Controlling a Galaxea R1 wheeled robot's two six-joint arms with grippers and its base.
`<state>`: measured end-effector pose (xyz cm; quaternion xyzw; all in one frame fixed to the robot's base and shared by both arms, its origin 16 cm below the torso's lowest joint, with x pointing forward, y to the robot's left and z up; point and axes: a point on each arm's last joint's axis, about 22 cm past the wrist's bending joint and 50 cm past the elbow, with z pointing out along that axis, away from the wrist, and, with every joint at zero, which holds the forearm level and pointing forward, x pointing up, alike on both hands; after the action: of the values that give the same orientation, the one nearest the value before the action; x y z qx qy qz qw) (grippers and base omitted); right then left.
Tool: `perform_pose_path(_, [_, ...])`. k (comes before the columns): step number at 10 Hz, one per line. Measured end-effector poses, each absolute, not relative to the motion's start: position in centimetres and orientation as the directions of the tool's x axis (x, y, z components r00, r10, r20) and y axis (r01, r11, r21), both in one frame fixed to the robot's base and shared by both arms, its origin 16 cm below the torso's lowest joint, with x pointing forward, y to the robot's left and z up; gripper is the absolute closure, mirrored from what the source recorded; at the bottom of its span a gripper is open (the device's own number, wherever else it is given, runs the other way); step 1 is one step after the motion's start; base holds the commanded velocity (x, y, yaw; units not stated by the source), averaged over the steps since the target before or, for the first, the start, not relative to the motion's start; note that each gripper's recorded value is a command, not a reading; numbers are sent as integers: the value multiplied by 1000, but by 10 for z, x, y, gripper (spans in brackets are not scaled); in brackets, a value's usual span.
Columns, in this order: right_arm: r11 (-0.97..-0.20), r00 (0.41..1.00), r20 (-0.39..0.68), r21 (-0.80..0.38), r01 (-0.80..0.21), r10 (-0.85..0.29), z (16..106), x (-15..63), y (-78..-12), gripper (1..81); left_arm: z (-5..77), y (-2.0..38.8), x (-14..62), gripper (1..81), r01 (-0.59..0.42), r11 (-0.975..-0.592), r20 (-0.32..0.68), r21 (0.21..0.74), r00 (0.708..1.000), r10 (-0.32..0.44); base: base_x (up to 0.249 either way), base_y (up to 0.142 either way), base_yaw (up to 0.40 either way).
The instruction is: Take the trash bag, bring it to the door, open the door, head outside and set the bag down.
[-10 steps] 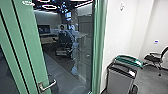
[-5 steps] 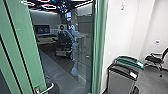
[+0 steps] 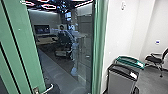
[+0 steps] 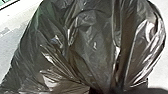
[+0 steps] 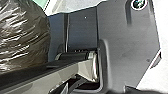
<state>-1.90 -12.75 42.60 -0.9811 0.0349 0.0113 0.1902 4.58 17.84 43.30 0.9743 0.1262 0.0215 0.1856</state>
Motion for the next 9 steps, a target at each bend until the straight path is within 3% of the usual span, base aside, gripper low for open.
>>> perform_pose_path(9, [-924, 997, -33, -374, -72, -64, 426, -17, -125, 10, 433, 179, 46, 811, 223, -904, 1, 365, 971, 240, 0, 0, 0])
